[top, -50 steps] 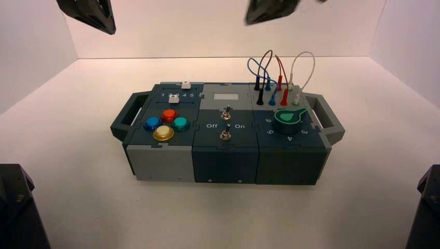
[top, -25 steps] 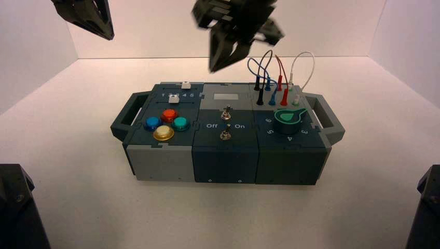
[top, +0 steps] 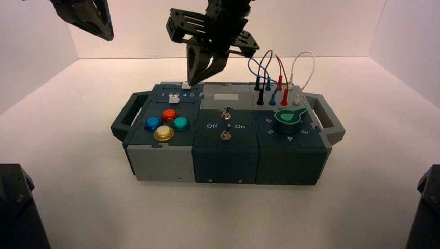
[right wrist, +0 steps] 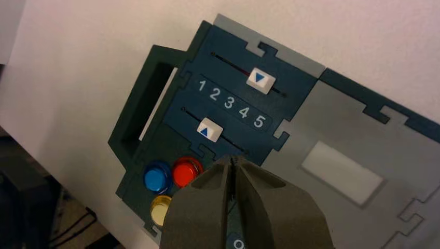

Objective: Move the bottom slider to position 2.

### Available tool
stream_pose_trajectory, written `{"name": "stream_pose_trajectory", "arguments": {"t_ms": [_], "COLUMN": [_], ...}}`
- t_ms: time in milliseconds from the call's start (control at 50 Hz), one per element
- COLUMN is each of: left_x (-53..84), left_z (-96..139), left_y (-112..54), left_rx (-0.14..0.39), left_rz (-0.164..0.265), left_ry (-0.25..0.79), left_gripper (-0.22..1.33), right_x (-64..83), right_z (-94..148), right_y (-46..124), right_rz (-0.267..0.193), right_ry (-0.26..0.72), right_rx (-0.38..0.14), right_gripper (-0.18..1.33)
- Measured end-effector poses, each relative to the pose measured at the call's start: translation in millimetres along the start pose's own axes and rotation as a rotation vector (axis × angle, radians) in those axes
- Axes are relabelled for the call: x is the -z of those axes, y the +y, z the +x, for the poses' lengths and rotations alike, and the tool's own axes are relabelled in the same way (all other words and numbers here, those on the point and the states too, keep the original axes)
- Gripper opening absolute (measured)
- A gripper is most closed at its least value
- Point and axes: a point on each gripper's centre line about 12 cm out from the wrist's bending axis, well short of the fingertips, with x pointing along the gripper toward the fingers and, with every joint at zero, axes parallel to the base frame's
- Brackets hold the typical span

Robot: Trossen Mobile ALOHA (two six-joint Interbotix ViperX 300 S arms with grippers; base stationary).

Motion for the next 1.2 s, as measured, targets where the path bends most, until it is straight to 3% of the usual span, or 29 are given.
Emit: {"name": "stream_pose_trajectory", "arguments": {"t_ms": [420,1200], "left_x": [0.3,0.3], "left_z": [0,0], "left_y": [0.0,-0.3], "left_rx": [0.000,0.000], "left_rz": [0.000,0.003], "left_ry": [0.003,0.003], "left_gripper": [-0.17,-0.17], "right_x": [1.3,-4.1], "right_z": [15,33], "right_y": [0.1,-0.7], "right_rz": [0.058,0.083], "right_ry": [0.031,0.039], "right_rx": [-0.011,-0.009], "right_gripper": [-0.14,-0.14]}}
